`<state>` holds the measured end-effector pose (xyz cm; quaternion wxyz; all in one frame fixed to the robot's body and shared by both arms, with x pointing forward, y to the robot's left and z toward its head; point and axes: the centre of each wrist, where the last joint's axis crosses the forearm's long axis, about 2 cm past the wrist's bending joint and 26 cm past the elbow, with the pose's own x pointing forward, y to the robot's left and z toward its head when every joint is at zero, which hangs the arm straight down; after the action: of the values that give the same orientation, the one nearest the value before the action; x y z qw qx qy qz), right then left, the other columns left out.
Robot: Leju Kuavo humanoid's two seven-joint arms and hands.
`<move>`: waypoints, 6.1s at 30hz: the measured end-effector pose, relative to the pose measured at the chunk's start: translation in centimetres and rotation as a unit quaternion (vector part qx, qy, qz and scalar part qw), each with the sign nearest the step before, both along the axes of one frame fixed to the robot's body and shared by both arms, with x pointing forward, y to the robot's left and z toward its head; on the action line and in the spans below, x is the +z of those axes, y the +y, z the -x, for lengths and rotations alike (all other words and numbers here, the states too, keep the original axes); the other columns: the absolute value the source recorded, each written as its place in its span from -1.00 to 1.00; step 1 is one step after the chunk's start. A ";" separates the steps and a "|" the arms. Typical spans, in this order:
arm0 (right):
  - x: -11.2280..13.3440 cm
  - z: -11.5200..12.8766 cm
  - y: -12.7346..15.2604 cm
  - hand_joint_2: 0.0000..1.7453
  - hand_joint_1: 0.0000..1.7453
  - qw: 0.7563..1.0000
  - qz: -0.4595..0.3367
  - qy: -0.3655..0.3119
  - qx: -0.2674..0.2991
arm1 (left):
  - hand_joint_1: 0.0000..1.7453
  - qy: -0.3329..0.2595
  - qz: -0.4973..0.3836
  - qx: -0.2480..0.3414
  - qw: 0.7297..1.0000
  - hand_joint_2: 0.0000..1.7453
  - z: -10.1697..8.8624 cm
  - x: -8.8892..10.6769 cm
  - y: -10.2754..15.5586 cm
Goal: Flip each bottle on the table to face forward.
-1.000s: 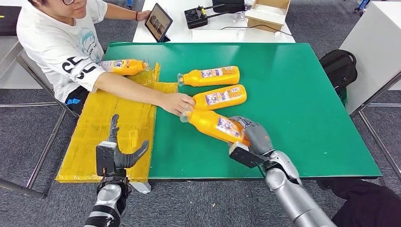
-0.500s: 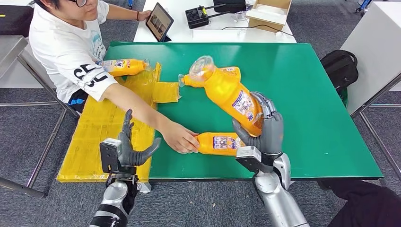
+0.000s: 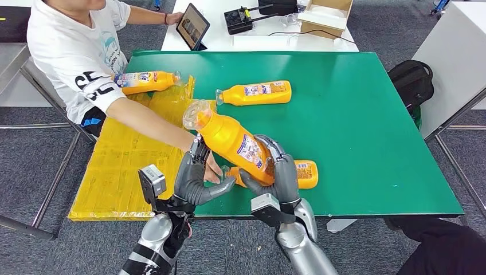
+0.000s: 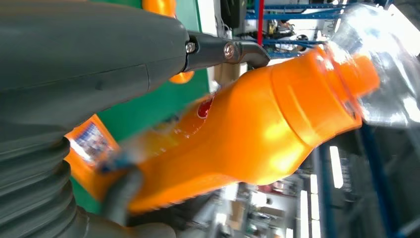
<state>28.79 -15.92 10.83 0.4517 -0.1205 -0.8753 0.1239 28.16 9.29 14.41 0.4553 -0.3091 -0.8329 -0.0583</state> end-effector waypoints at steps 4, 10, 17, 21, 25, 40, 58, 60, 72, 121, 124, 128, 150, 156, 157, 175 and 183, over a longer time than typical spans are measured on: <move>-0.6 0.4 1.4 1.00 1.00 1.000 -0.004 0.016 0.020 | -1.00 0.000 0.009 -0.014 1.000 1.00 0.2 0.2 -0.4; -1.1 0.8 3.0 1.00 1.00 0.999 0.006 0.028 0.042 | -1.00 0.003 0.017 -0.029 0.999 1.00 0.2 0.2 -0.5; -1.1 1.2 5.2 1.00 1.00 0.998 0.026 0.024 0.053 | -1.00 0.004 0.009 -0.025 1.000 1.00 0.1 0.3 -0.5; -1.3 1.4 5.8 1.00 1.00 0.997 0.031 0.035 0.060 | -1.00 0.010 -0.002 -0.009 1.000 1.00 0.0 0.1 -0.4; -1.8 1.8 6.3 1.00 1.00 0.996 0.035 0.047 0.071 | -1.00 0.013 -0.011 0.004 1.000 1.00 0.1 0.0 -0.3; -3.2 2.4 7.1 1.00 1.00 0.989 0.064 0.073 0.107 | 1.00 0.048 0.045 0.014 0.998 1.00 0.9 -1.1 0.8; -3.0 2.1 7.2 0.00 -0.91 0.989 0.080 0.065 0.107 | 1.00 0.041 0.055 0.015 0.998 1.00 1.1 -1.1 1.2; -2.9 2.1 7.3 -1.00 -1.00 0.988 0.087 0.068 0.104 | 1.00 0.032 0.043 0.027 0.998 1.00 1.0 -0.9 1.2; -0.2 1.4 7.9 -1.00 -1.00 0.992 -0.029 0.053 0.112 | 1.00 -0.059 -0.069 0.348 0.933 1.00 -4.5 1.2 6.6; 5.3 1.1 5.7 -1.00 -1.00 0.986 -0.124 -0.104 -0.042 | 1.00 -0.077 -0.709 0.386 0.586 1.00 -9.6 -6.7 19.7; 5.2 1.1 5.7 -1.00 -1.00 0.986 -0.130 -0.098 -0.041 | 1.00 -0.067 -0.722 0.364 0.585 1.00 -9.4 -7.1 19.8; 5.1 1.1 5.7 -1.00 -1.00 0.986 -0.133 -0.092 -0.036 | 0.57 -0.050 -0.727 0.337 0.596 1.00 -9.6 -7.1 20.0; 3.8 1.1 6.0 -1.00 -1.00 0.990 -0.124 -0.063 -0.005 | -1.00 0.062 -0.689 0.223 0.687 -1.00 -10.8 -6.5 21.1; 3.7 0.8 6.1 -1.00 -1.00 0.990 -0.128 -0.054 0.000 | -1.00 0.130 -0.570 0.142 0.799 -1.00 -11.2 -6.2 21.8; 3.7 0.6 6.2 -1.00 -1.00 0.990 -0.129 -0.053 0.000 | -1.00 0.138 -0.556 0.133 0.809 -1.00 -11.2 -6.2 21.9; 2.7 0.5 6.8 0.00 -1.00 0.993 -0.114 -0.032 0.008 | -1.00 0.180 -0.288 0.193 0.921 -1.00 -10.7 -6.6 20.3; 2.2 1.1 6.9 1.00 -1.00 0.995 -0.093 -0.030 0.015 | -1.00 0.124 -0.223 0.348 0.902 1.00 -9.7 -6.7 18.0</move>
<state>27.71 -9.04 12.99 0.4324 -0.0683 -0.8980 0.0455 37.85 27.27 7.68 0.6031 0.1058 -0.7895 -0.0415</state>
